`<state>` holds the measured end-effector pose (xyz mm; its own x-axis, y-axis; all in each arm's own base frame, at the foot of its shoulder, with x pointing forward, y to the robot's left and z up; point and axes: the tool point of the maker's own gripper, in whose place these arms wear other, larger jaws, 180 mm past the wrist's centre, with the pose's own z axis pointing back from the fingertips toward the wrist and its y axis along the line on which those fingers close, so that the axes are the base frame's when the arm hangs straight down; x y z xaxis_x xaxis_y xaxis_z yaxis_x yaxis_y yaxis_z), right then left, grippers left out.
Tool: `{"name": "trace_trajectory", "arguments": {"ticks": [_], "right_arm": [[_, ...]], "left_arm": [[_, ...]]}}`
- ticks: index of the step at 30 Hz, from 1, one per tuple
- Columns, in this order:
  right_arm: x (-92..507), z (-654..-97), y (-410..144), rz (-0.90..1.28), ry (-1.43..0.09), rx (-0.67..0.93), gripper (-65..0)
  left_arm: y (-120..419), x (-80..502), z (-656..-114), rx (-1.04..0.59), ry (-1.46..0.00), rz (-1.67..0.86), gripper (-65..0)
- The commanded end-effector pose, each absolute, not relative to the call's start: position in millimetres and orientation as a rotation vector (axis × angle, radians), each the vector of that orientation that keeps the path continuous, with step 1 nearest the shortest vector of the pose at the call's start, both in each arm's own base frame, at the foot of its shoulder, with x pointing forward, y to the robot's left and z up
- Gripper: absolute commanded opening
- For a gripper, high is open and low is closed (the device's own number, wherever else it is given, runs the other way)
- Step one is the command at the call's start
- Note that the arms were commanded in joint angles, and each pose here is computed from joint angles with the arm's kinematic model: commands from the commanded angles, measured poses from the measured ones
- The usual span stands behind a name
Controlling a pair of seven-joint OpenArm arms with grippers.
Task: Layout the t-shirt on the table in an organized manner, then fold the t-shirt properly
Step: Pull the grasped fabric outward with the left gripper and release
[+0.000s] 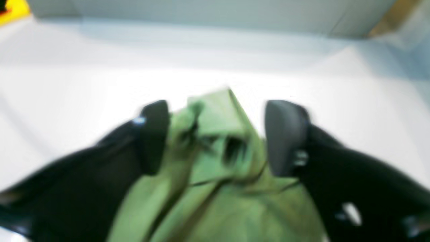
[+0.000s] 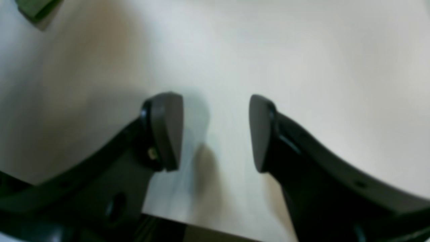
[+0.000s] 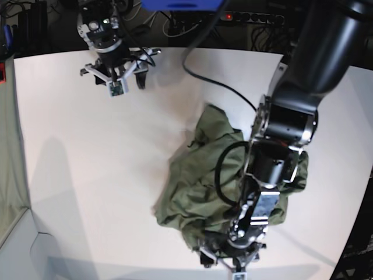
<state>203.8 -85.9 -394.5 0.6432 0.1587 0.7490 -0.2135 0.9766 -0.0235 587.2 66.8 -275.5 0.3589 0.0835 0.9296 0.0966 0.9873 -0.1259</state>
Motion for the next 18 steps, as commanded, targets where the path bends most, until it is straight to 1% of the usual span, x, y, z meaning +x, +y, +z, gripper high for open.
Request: {"name": "trace_trajectory", "arguments": {"ticks": [1, 3, 7, 11, 14, 18], "right_arm": [[210.4, -383.6, -83.7, 0.213, -0.893, 0.076, -32.5], [212.9, -381.7, -79.1, 0.219, -0.901, 0.087, -32.5], [218.7, -375.1, -61.4, 0.249, -0.923, 0.125, -32.4], [228.6, -363.5, -34.7, 0.297, -0.963, 0.181, -32.4], [236.4, -351.5, -10.1, 0.346, -1.002, 0.232, -32.4], [246.9, -339.7, 11.5, 0.397, -1.043, 0.272, -32.4]], "left_arm": [[83.2, 599.3, -241.2, -0.152, -1.298, 0.004, -15.6], [95.1, 591.0, -245.9, -0.137, -1.318, 0.006, -13.1], [132.8, 561.7, -254.4, -0.086, -1.364, -0.002, -13.3], [177.3, 527.3, -252.1, -0.097, -1.398, 0.094, -13.3], [222.1, 492.5, -255.5, -0.063, -1.395, 0.169, -13.3], [288.7, 439.0, -271.2, 0.04, -1.374, 0.269, -13.4]]}}
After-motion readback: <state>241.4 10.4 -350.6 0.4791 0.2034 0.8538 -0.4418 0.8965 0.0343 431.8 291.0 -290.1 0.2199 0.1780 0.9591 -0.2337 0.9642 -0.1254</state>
